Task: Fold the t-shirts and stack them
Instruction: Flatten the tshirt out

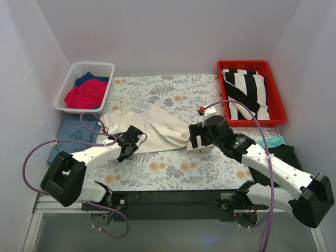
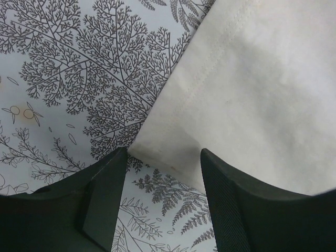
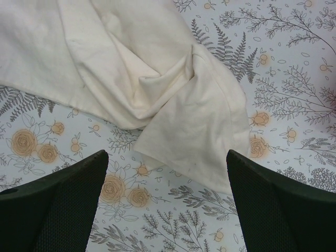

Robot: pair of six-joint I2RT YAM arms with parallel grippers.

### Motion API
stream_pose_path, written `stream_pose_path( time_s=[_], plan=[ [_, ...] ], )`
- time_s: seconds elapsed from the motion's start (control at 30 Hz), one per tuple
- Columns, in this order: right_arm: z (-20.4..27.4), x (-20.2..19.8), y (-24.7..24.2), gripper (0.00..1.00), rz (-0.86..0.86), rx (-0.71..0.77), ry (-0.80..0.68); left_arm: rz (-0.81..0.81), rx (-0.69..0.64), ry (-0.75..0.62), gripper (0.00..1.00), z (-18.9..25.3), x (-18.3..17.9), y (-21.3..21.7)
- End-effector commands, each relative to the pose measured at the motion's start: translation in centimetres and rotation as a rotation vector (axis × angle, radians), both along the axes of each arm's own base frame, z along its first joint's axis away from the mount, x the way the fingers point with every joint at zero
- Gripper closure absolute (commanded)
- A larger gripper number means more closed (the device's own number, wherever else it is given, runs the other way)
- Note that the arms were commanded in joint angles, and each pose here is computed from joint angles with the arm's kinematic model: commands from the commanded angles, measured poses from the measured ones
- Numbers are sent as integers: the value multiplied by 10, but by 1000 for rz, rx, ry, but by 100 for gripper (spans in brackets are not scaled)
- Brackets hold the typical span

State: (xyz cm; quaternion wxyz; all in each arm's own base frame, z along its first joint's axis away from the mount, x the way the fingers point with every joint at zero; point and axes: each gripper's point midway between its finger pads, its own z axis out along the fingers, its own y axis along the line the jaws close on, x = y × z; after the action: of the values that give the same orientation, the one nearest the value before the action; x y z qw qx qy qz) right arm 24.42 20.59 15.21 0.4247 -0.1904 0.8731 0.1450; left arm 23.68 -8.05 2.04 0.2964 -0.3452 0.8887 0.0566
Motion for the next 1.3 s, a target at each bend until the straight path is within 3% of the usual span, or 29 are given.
stream_pose_path(
  time_s=[0.0,0.1,0.13,0.27,0.43,0.7,0.8,0.93,1.0,1.1,1.23,1.27],
  plan=[
    [12,3,-2,2,-31,47,-50,23,-9,38,44,-17,-5,2],
    [8,-1,-5,2,-38,48,-45,32,-11,38,57,-22,-5,4],
    [8,-2,-5,2,-40,52,-44,33,-12,38,72,-22,-4,4],
    [4,-4,-10,2,-56,50,-42,42,-3,34,100,-19,-2,7],
    [-9,-8,-23,2,-98,12,-21,87,35,-46,100,18,4,20],
    [-27,-10,-58,2,-251,-19,-61,93,60,-447,100,199,46,37],
    [-30,-10,-46,13,-204,-12,-29,98,58,-538,100,245,52,40],
    [-33,-5,-33,57,-208,7,8,107,70,-575,100,265,49,46],
    [-37,-2,-24,62,-185,13,24,124,90,-588,100,269,47,52],
    [-34,8,-11,58,-170,8,10,144,118,-598,100,276,43,59],
    [-22,22,0,39,-157,-9,-18,188,165,-620,100,291,36,73],
    [-24,24,4,38,-146,-13,-13,198,177,-627,100,295,34,77]
  ],
)
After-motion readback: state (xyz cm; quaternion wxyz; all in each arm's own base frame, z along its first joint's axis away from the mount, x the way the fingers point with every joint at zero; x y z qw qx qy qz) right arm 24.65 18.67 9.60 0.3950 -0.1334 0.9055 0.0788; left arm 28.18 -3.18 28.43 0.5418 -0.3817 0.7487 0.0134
